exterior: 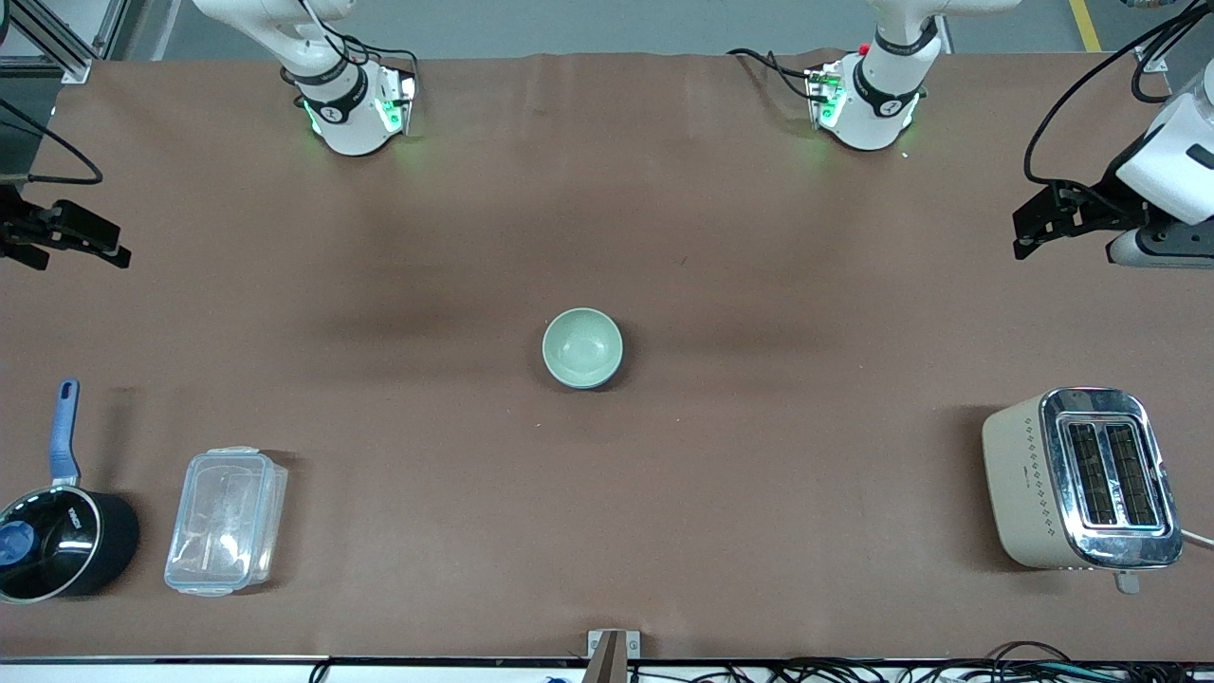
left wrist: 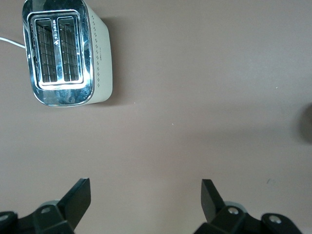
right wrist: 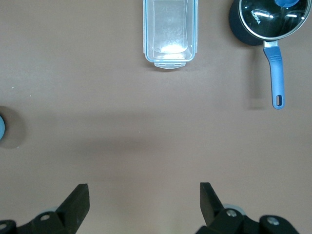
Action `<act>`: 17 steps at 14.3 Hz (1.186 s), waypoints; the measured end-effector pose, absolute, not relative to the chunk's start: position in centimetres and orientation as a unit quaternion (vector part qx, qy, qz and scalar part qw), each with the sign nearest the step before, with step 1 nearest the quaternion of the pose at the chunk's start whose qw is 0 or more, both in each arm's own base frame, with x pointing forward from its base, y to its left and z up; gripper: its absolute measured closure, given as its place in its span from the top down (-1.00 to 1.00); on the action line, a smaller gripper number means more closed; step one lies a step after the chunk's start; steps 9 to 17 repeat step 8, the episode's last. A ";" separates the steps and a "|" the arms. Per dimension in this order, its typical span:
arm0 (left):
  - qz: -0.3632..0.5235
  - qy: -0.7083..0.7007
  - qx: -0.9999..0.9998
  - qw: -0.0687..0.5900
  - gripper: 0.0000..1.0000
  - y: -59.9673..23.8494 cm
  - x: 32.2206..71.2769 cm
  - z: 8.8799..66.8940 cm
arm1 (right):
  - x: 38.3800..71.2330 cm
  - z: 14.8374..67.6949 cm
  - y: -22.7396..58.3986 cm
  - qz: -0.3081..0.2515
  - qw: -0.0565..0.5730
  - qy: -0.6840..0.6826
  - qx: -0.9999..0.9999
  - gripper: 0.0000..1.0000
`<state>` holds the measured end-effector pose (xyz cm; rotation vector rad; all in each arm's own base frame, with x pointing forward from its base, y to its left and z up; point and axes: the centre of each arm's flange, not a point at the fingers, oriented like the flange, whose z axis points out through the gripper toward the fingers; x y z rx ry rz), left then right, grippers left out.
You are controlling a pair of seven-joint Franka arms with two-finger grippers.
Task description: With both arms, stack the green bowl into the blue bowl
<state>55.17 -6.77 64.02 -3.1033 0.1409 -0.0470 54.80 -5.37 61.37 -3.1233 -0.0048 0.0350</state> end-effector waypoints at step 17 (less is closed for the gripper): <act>-0.010 0.050 -0.999 0.018 1.00 -7.3 55.0 63.9 | 54.7 64.3 -6.3 -0.012 0.006 0.009 -1.000 1.00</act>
